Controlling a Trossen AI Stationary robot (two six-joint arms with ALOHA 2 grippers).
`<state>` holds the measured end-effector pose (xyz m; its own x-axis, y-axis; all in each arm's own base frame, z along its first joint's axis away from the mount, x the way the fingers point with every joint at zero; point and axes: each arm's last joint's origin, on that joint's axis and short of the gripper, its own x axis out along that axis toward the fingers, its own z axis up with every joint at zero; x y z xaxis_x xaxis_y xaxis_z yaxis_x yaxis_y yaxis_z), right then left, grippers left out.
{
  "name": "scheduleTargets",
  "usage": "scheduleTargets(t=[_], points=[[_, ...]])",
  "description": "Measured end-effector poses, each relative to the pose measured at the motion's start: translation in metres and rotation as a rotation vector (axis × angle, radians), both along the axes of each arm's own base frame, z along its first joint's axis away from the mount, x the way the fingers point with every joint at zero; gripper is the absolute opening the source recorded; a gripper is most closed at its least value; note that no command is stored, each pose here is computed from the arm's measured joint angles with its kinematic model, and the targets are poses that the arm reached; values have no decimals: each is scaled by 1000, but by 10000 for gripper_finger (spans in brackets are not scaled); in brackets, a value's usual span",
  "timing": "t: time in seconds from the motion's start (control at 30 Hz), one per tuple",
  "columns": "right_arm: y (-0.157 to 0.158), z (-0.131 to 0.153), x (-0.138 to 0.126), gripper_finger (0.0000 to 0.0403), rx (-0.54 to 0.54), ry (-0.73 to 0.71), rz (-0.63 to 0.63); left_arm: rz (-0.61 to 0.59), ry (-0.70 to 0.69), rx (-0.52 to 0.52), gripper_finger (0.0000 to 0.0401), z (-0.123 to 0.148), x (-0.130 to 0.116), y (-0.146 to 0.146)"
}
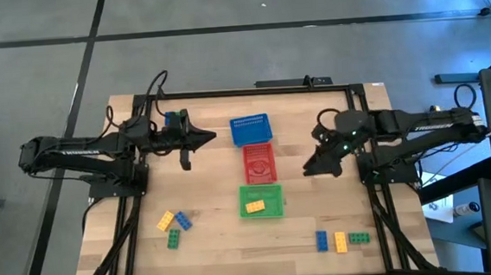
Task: Sort & place blocks by color
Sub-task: Put the right yellow game piece into the green basket
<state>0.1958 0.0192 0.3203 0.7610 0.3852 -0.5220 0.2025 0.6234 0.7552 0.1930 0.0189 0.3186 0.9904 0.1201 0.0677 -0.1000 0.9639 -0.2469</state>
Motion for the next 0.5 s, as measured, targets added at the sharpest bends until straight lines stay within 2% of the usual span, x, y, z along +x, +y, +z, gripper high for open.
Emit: scheduleTargets(t=[0.1, 0.3, 0.5], points=[[11, -4, -1, 242, 7, 191, 9, -2, 12, 7, 0, -1, 0, 0], [48, -25, -8, 242, 103, 511, -33, 7, 62, 7, 0, -6, 0, 0], [94, -38, -17, 242, 144, 676, -132, 12, 70, 6, 0, -7, 0, 0]])
